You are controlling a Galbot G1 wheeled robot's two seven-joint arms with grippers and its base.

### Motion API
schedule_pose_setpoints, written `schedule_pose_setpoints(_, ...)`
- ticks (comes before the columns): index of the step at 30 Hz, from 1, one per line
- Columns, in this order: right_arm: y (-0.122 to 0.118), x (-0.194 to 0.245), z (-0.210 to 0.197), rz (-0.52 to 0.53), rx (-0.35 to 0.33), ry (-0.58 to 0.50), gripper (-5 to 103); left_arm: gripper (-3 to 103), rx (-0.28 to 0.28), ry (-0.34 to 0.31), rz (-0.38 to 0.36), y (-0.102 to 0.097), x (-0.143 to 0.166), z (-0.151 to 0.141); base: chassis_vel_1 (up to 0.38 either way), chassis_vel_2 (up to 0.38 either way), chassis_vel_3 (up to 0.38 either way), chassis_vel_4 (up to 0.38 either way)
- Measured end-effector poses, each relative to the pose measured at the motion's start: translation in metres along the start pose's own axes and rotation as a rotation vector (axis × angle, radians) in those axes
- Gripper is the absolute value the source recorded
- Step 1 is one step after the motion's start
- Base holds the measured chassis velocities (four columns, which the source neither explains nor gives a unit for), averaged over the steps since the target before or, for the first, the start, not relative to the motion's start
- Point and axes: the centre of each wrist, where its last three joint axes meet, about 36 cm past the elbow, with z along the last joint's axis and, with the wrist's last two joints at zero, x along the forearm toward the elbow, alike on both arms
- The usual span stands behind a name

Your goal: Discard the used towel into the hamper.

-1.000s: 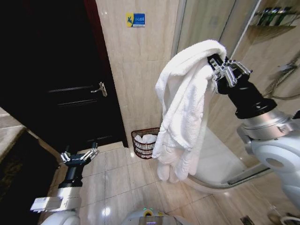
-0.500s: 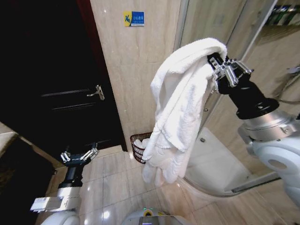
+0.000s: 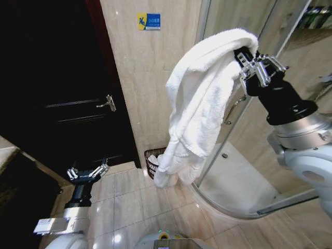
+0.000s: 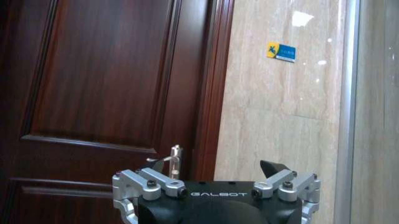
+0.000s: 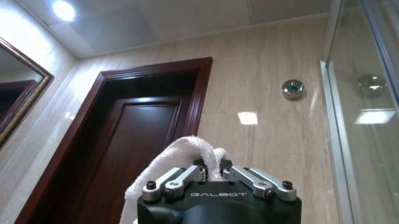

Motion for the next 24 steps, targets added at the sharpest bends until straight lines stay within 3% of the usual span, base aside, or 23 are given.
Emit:
schedule_pose_setpoints(13, 0.002, 0.002, 0.002, -0.003, -0.01, 0.001, 9, 100, 0.0, 0.0, 0.0, 0.0, 0.0, 0.0, -0.102, 0.091, 0.094, -0.103)
schedule_pose_setpoints(24, 0.011, 0.0, -0.001, -0.027, -0.03, -0.003, 9, 100, 0.0, 0.0, 0.0, 0.0, 0.0, 0.0, -0.23, 0.249, 0.223, -0.234)
